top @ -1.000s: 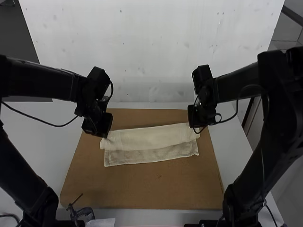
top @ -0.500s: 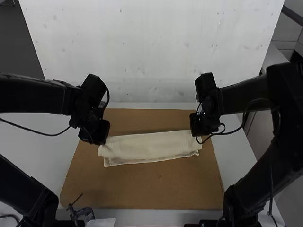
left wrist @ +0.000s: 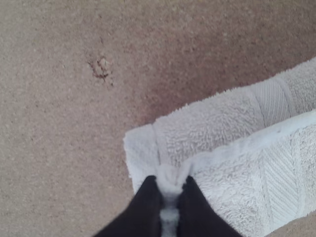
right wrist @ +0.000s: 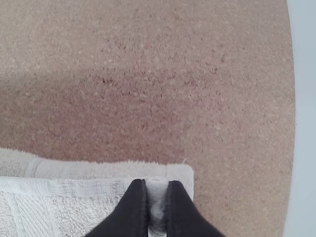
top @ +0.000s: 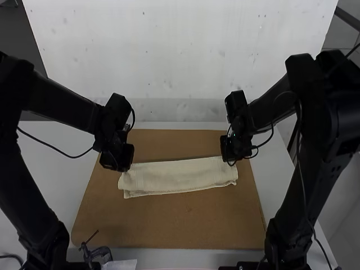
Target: Fold the towel.
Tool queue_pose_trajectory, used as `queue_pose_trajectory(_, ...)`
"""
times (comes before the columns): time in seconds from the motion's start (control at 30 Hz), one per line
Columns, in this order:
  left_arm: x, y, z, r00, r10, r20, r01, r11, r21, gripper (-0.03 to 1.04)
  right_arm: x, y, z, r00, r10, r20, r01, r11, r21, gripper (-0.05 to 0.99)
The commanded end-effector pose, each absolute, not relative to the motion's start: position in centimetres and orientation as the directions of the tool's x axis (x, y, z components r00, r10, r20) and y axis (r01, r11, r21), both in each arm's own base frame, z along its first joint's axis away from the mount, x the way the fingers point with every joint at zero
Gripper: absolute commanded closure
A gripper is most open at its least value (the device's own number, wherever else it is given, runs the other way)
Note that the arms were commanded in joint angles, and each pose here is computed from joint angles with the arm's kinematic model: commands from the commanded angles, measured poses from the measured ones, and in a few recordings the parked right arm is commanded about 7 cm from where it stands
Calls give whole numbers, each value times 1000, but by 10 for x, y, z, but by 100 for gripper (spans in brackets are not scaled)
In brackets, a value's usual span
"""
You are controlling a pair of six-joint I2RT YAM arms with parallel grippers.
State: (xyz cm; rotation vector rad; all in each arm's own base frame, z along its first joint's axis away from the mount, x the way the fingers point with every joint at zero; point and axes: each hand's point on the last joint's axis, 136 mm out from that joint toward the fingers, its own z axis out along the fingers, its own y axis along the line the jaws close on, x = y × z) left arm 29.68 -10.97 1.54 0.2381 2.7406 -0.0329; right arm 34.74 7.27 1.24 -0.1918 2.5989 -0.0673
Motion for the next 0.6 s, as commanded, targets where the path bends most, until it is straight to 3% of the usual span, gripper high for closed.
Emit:
queue_pose_trajectory(0.0,318,-109,24,-893,153,-423,160,987,19,100,366,68,17,-842,-132,-523,-94,991,-99,92)
queue_pose_trajectory(0.4,317,-112,-1,-916,160,-369,164,986,22,99,371,71,-3,-854,-121,-506,-86,992,-92,92)
queue_pose_trajectory(0.43,319,-109,1,-915,151,-373,155,988,19,96,373,68,-1,-853,-80,-516,-52,996,-69,82)
queue_pose_trajectory(0.47,322,-107,2,-915,139,-378,144,989,15,76,377,68,3,-844,-52,-534,-34,999,-42,58)
queue_pose_trajectory(0.5,326,-106,6,-914,128,-384,137,991,5,40,378,68,5,-843,-27,-538,-30,1000,-2,32)
queue_pose_trajectory(0.53,328,-105,9,-914,129,-385,140,990,-2,5,377,70,10,-844,-2,-537,-23,999,33,14)
queue_pose_trajectory(0.57,330,-100,13,-916,118,-384,128,992,-1,-1,377,68,16,-843,28,-538,-2,998,55,8)
